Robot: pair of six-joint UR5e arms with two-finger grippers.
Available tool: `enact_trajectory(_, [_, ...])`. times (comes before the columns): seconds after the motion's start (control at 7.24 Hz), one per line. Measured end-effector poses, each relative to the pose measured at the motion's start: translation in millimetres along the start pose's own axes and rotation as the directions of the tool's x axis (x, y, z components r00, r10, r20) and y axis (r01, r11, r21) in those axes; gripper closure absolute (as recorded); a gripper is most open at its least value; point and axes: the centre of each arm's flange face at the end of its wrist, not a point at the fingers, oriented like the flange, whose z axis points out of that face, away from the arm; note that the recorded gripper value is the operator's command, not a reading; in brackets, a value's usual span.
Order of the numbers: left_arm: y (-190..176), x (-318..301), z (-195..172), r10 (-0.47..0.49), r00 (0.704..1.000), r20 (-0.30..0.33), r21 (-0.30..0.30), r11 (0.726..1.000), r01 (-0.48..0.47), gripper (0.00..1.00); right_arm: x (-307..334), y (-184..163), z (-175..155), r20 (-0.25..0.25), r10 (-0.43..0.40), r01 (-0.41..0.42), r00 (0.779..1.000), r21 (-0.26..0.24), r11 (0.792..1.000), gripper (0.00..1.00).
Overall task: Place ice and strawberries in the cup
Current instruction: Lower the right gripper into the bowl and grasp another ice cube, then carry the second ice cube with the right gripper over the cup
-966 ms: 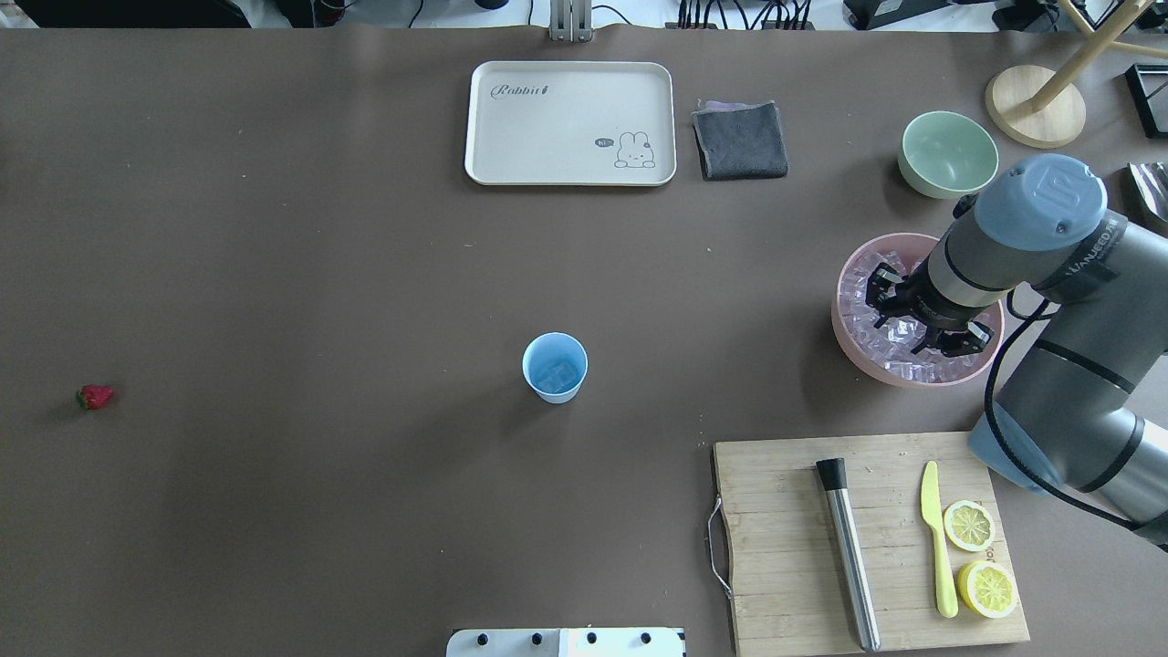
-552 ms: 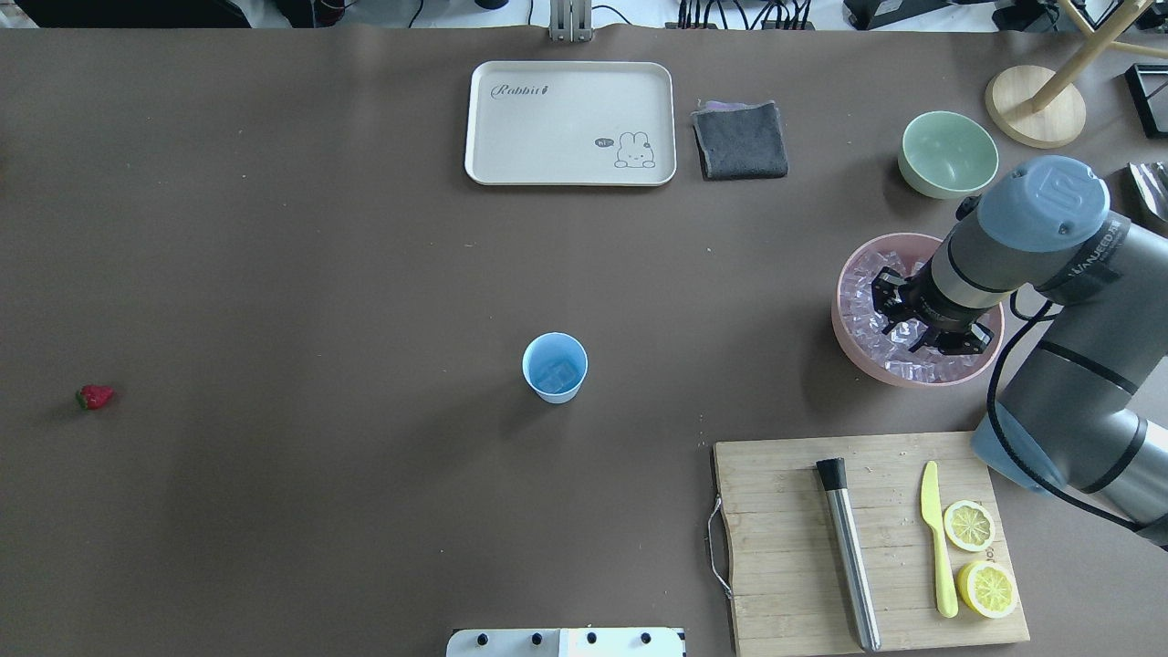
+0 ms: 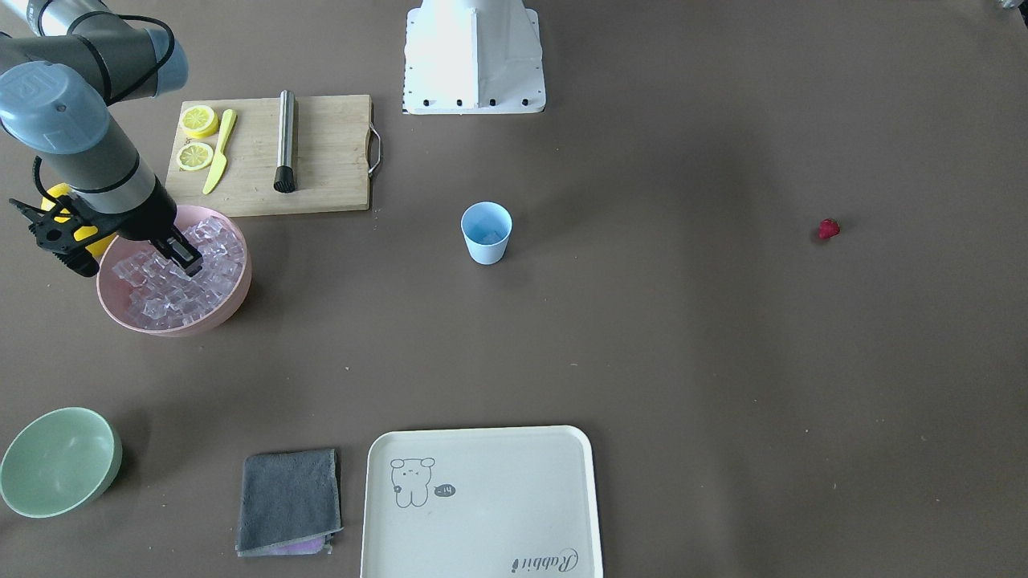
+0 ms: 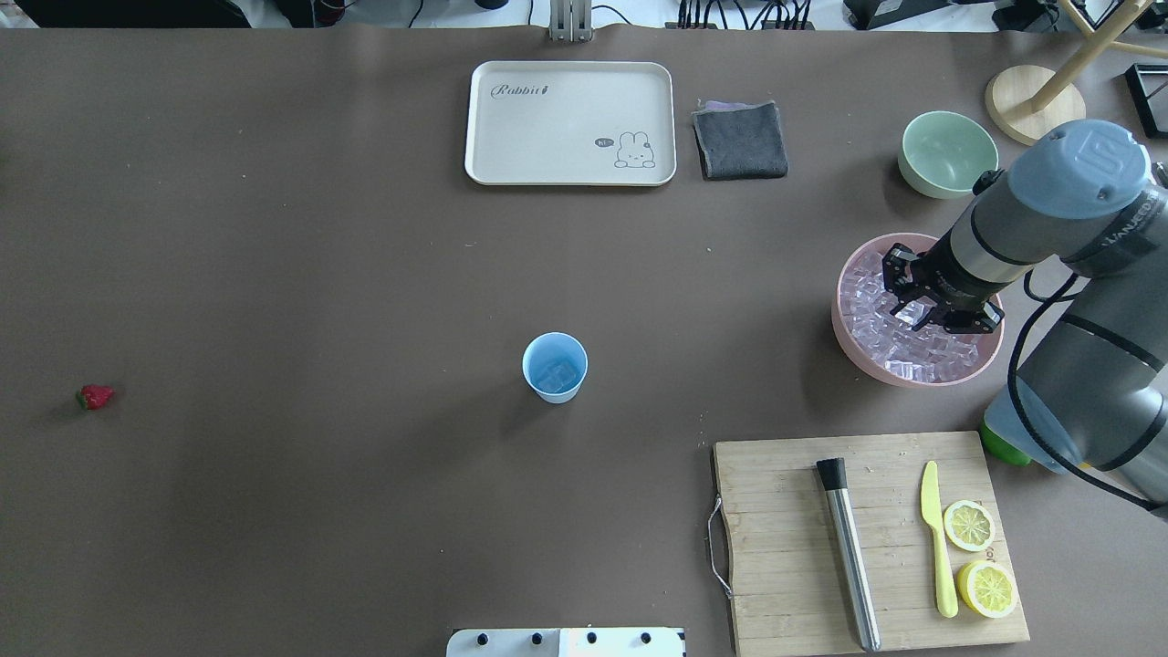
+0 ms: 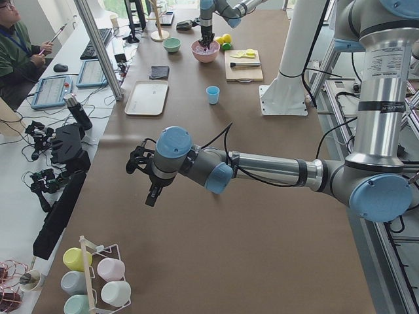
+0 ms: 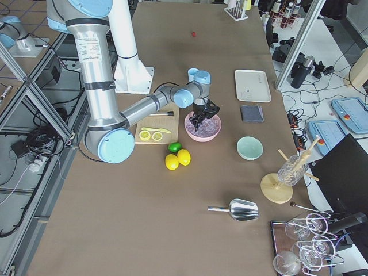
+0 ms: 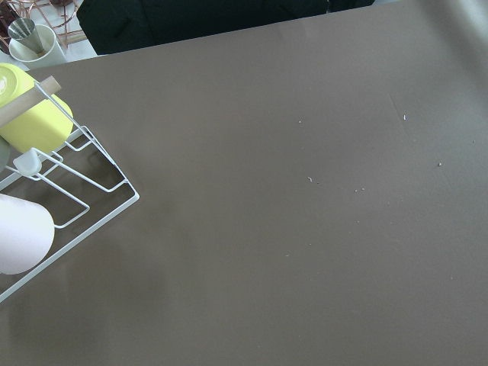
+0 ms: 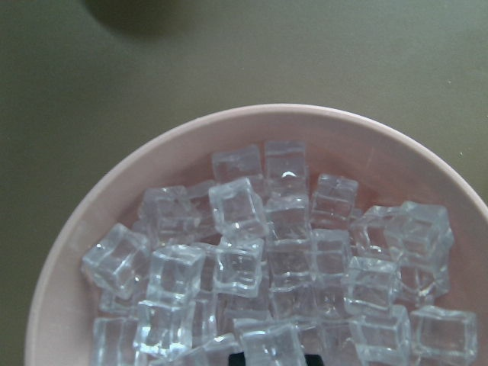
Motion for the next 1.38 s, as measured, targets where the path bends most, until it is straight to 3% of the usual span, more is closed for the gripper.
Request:
enact_trajectory(0.28, [-1.4,0.2,0.7,-0.001,1.0,0.0,-0.001,1.0,0.001,0.02,-7.7,-0.5,-26.9,0.05,0.0,0.001,0.999,-0.019,1.0,1.0])
enact_trajectory(0.55, [-5.7,0.5,1.4,-0.003,1.0,0.0,-0.003,1.0,0.003,0.02,-53.5,30.2,-54.7,0.101,-0.044,0.047,0.994,-0.028,0.999,1.0])
enact_trajectory(0.97, [-3.6,-0.6,3.1,-0.005,1.0,0.0,-0.008,1.0,0.005,0.02,-122.3,119.4,-90.6,0.176,-0.123,0.134,0.977,-0.053,0.99,1.0])
enact_trajectory(1.38, [2.5,-6.0,7.6,-0.015,1.0,0.002,-0.02,1.0,0.015,0.02,-162.9,230.3,-91.3,0.242,-0.26,0.274,0.935,-0.026,0.962,1.0])
